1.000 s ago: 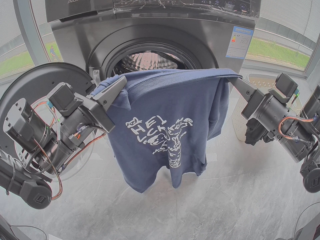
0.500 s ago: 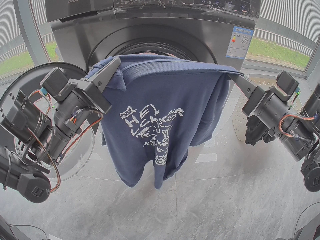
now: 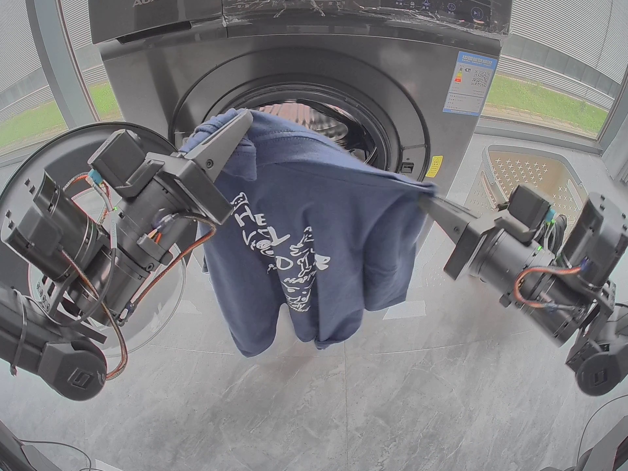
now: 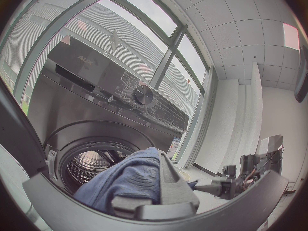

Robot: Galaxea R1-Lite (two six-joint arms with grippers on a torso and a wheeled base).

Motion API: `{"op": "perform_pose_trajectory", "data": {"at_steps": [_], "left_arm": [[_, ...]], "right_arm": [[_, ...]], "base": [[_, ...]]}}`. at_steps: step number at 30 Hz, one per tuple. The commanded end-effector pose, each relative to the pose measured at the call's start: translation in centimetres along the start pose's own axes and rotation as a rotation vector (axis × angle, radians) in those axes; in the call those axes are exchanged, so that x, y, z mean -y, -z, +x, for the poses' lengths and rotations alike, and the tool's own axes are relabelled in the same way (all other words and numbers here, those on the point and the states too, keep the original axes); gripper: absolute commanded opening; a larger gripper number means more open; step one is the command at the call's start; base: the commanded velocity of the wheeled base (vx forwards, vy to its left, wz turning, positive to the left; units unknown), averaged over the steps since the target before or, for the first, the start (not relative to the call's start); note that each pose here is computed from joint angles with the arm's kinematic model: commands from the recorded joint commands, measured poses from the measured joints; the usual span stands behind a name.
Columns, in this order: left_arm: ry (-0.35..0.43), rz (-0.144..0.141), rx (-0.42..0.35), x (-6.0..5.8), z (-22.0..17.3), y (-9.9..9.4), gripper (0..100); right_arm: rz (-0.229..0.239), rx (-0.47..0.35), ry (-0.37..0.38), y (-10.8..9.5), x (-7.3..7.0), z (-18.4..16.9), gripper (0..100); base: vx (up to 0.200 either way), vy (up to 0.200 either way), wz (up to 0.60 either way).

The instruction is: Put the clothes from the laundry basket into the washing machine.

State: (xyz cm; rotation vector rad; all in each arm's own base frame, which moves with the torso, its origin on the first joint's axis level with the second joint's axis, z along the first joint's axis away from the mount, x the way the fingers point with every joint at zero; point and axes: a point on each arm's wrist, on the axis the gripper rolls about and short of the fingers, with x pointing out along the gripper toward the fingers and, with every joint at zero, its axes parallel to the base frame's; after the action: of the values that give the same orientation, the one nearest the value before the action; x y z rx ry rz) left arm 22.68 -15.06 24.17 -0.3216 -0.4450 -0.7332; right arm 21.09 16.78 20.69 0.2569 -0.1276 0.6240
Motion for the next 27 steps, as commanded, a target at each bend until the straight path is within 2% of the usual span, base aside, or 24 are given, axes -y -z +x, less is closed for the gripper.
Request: {"op": "perform_pose_trajectory", "data": {"at_steps": [1,3,5,9,16,21,27], "left_arm": [[0.027,-0.013,-0.009,0.7,0.3,0.4,0],[0.028,-0.015,-0.017,0.7,0.4,0.7,0],[0.030,-0.012,-0.045,0.5,0.4,1.8,0],[0.046,-0.017,-0.059,0.5,0.6,2.4,0],[0.062,-0.017,-0.029,1.0,0.5,1.3,0],[0.065,-0.017,-0.021,1.1,0.4,1.0,0],[0.063,-0.016,-0.020,1.1,0.4,1.0,0]], "right_arm": [[-0.008,-0.187,-0.023,5.3,-0.7,0.6,100],[-0.010,-0.220,-0.024,6.2,-0.7,0.6,100],[-0.017,-0.296,-0.031,8.5,-0.7,0.6,100],[-0.031,-0.360,-0.007,10.6,0.0,1.0,100],[-0.035,-0.358,0.001,12.4,0.4,3.8,100],[-0.025,-0.329,-0.057,13.3,-0.3,6.4,100],[-0.019,-0.299,-0.086,14.2,-0.1,8.9,100]], "base": [[0.000,0.000,0.00],[0.000,0.000,0.00],[0.000,0.000,0.00],[0.000,0.000,0.00],[0.000,0.000,0.00],[0.000,0.000,0.00],[0.000,0.000,0.00]]}}
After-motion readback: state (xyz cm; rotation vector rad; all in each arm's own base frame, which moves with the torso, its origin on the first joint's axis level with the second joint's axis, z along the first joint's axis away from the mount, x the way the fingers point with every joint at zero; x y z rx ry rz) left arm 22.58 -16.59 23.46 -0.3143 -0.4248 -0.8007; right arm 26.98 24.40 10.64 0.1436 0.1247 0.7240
